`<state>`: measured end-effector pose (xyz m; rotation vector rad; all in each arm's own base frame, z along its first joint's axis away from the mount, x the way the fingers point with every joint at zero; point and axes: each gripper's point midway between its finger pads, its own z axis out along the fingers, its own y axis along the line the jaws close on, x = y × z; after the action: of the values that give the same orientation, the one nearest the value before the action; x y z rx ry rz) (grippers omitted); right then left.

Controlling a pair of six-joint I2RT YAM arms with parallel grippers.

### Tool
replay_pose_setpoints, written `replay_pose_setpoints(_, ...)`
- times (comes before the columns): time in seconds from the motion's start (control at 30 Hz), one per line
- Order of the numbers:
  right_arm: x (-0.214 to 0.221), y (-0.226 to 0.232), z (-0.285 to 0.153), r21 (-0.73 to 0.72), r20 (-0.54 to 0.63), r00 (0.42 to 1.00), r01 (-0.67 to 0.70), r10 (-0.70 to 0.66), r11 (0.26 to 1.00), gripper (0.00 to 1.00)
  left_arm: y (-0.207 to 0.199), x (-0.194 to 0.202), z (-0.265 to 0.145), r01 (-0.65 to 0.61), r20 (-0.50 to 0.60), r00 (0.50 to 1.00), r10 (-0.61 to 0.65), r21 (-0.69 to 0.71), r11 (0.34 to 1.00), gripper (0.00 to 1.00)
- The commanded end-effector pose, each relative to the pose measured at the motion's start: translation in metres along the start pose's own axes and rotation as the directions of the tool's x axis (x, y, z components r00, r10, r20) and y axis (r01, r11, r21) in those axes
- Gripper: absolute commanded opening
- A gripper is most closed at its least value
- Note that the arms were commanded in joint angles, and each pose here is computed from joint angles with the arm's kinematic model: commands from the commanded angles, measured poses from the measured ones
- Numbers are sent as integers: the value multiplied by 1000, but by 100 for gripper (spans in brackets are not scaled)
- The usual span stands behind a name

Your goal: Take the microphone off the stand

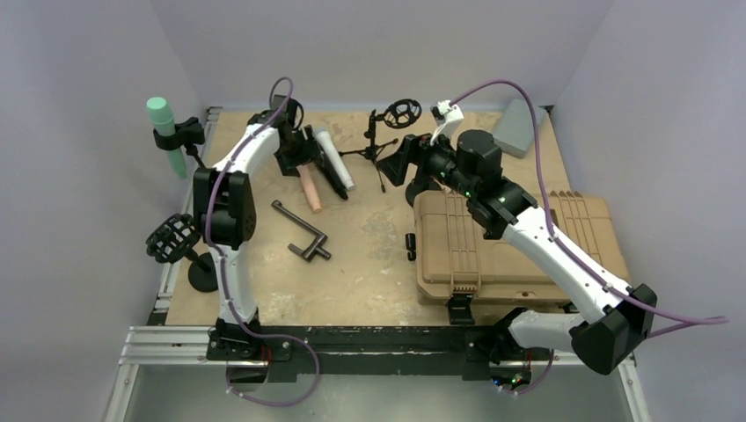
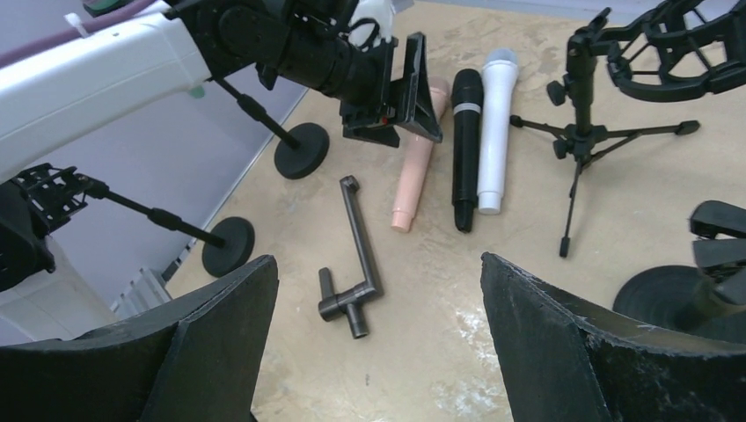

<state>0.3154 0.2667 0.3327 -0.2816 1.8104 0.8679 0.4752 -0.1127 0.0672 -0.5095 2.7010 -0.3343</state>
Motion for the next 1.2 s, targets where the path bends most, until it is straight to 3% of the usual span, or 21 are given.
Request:
replay_pose_setpoints(0.0, -24, 33, 2, -94, 69, 997, -9, 16, 996, 84, -30, -23, -72, -8, 149, 989, -10, 118, 993, 71)
replay_pose_setpoints(0.27, -10, 65, 16, -155, 36, 999, -24, 30, 988, 84, -46, -25, -154, -111, 333, 942, 42, 191, 975, 81)
replay_pose_setpoints(0.5, 14, 107, 31, -253, -7, 999, -46, 46, 966, 84, -78, -11, -240, -306, 512, 846, 152, 230, 924, 83)
replay_pose_setpoints(0.67, 35, 136, 44, -331, -38, 999, -40, 29, 943, 85, -72, 22, -320, -409, 626, 764, 158, 279, 869, 83)
replay_pose_setpoints(0.8, 63, 163, 60, -411, -80, 997, -41, 9, 911, 86, -38, 66, -376, -477, 704, 689, 175, 258, 840, 83)
replay_pose_setpoints(0.97, 92, 206, 73, -502, -125, 992, -62, -1, 862, 89, 42, 111, -419, -407, 772, 607, 188, 98, 908, 82)
replay_pose_setpoints(1.17, 96, 264, 82, -586, -200, 951, -307, 234, 750, 94, 116, 150, -468, -296, 844, 504, 182, -29, 955, 82)
